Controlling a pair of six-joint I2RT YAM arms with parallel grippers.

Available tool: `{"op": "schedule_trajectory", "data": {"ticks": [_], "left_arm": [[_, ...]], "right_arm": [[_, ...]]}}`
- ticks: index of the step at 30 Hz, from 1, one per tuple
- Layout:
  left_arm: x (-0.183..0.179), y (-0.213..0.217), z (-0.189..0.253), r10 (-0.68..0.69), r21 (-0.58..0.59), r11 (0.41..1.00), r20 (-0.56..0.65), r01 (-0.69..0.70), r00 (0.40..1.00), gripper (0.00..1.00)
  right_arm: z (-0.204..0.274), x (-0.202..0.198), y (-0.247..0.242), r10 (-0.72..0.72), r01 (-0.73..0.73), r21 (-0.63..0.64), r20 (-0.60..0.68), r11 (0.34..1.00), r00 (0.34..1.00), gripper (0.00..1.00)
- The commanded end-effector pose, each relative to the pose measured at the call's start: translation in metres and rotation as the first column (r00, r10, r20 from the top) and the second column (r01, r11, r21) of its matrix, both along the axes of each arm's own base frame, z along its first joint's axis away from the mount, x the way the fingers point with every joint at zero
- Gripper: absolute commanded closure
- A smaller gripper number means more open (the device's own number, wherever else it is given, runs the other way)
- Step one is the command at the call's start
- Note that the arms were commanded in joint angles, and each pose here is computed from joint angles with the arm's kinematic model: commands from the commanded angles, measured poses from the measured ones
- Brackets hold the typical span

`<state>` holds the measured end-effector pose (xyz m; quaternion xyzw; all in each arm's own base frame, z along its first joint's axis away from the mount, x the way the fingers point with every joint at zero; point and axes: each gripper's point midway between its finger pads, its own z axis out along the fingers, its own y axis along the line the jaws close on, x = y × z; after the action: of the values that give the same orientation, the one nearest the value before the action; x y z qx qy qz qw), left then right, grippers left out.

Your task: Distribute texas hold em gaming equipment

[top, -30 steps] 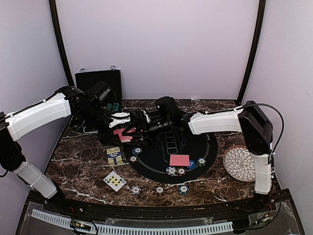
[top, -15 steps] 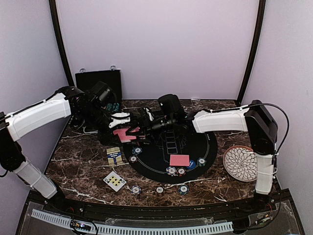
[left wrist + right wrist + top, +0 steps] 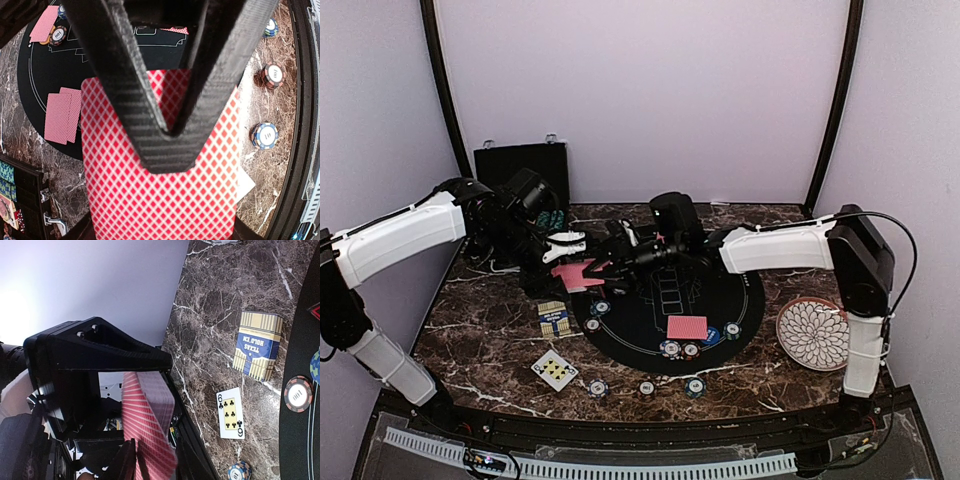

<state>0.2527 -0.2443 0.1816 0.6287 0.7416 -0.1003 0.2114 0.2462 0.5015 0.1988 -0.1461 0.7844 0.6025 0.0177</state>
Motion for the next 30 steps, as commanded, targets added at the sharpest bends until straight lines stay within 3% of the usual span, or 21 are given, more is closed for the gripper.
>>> {"op": "schedule_trajectory", "data": {"ticks": [1,14,22,30], "left_arm": [[-0.001,-0.001,0.006,0.000,-0.028,1.000,0.015,0.000,1.000,1.00],[-0.002,0.000,0.006,0.001,-0.025,1.000,0.014,-0.001,1.000,1.00],[-0.002,0.000,0.005,0.001,-0.022,1.000,0.012,-0.001,1.000,1.00],[-0.002,0.000,0.004,0.000,-0.019,1.000,0.006,0.000,1.000,1.00]], "right_arm": [[0.036,-0.002,-0.005,-0.002,-0.001,0.093,0.031,0.996,1.000,0.76],[0.032,0.000,-0.019,-0.018,0.017,0.091,0.007,0.996,1.000,1.00],[0.025,-0.002,-0.043,-0.037,0.037,0.051,-0.001,0.998,0.999,1.00],[-0.013,-0.002,-0.106,-0.131,0.128,-0.060,-0.050,0.990,0.990,1.00]]}}
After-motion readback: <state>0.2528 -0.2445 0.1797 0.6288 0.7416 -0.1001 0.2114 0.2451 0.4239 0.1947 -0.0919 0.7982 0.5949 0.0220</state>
